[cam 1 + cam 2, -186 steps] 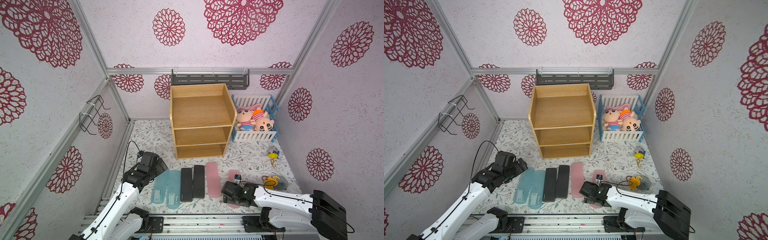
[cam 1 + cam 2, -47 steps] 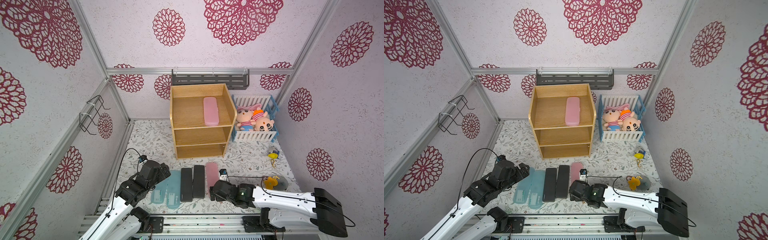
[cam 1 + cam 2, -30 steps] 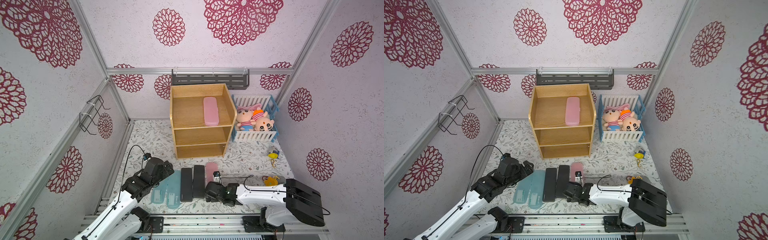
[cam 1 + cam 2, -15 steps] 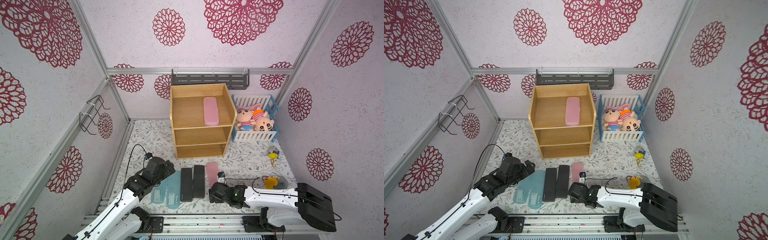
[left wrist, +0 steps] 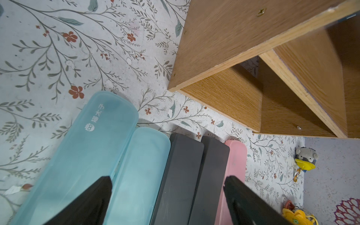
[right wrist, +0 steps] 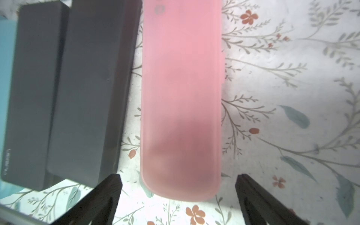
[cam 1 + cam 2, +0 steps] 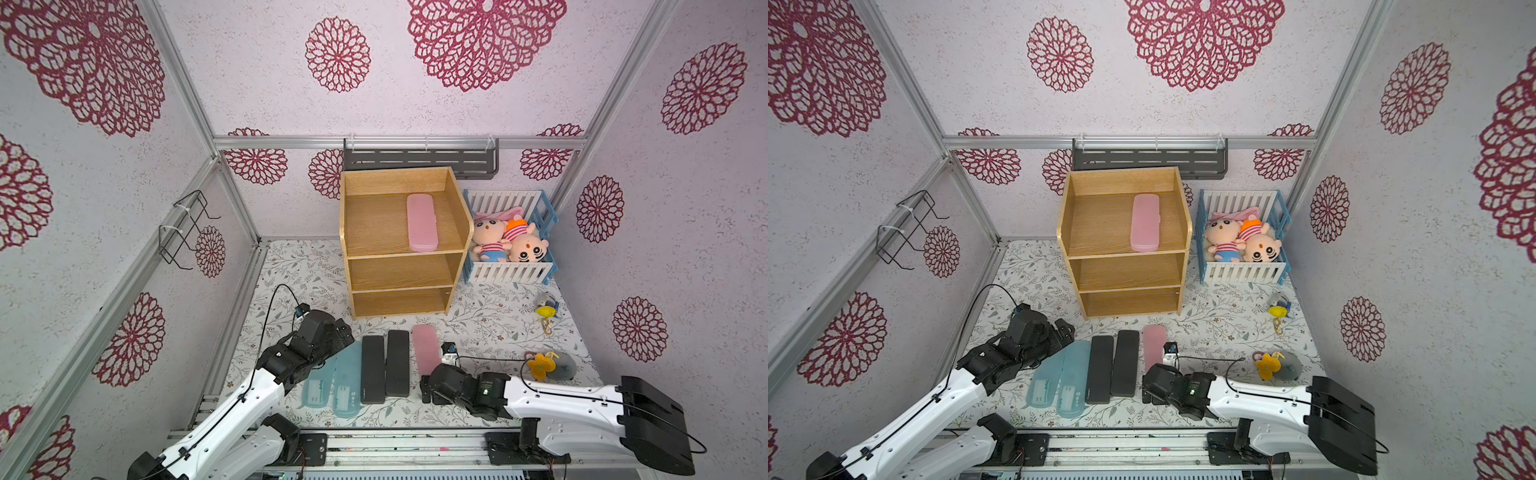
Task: Place the pencil cases on the shelf according to color
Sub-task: Pick up the pencil case from the center of the board.
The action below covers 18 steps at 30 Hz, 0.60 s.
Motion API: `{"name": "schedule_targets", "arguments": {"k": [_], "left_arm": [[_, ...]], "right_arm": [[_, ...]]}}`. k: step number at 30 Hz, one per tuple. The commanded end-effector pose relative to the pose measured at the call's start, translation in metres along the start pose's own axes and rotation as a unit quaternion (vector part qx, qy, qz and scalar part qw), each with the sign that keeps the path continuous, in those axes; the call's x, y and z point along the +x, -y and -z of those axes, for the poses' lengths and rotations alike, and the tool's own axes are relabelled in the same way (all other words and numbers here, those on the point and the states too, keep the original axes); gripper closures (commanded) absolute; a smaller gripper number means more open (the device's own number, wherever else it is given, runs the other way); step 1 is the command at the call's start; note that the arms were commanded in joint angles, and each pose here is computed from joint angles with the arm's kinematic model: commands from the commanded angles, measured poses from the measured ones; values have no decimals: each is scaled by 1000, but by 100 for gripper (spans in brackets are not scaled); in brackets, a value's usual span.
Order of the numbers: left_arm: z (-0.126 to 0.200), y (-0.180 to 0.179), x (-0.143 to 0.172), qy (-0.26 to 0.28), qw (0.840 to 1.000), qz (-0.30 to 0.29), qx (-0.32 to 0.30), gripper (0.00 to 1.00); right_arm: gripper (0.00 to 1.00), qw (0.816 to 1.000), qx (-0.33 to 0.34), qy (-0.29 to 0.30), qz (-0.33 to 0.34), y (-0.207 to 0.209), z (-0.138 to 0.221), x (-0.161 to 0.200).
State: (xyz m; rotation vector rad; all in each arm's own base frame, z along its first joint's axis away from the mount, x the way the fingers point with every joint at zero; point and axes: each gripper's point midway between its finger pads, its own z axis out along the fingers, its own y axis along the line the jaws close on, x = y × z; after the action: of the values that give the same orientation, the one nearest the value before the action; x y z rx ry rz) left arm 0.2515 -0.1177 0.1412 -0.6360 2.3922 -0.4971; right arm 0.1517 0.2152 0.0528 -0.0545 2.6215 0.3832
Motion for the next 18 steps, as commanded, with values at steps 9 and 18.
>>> {"name": "schedule_targets", "arguments": {"k": [9,18], "left_arm": [[6,8,-8,15,1000,-7,6,3],[6,10,-7,11,1000,-15,10,3]], "right_arm": [[1,1000,-21,-1,-1,-6,9,-7],[1,1000,9,-26,16,-17,-11,-6]]}}
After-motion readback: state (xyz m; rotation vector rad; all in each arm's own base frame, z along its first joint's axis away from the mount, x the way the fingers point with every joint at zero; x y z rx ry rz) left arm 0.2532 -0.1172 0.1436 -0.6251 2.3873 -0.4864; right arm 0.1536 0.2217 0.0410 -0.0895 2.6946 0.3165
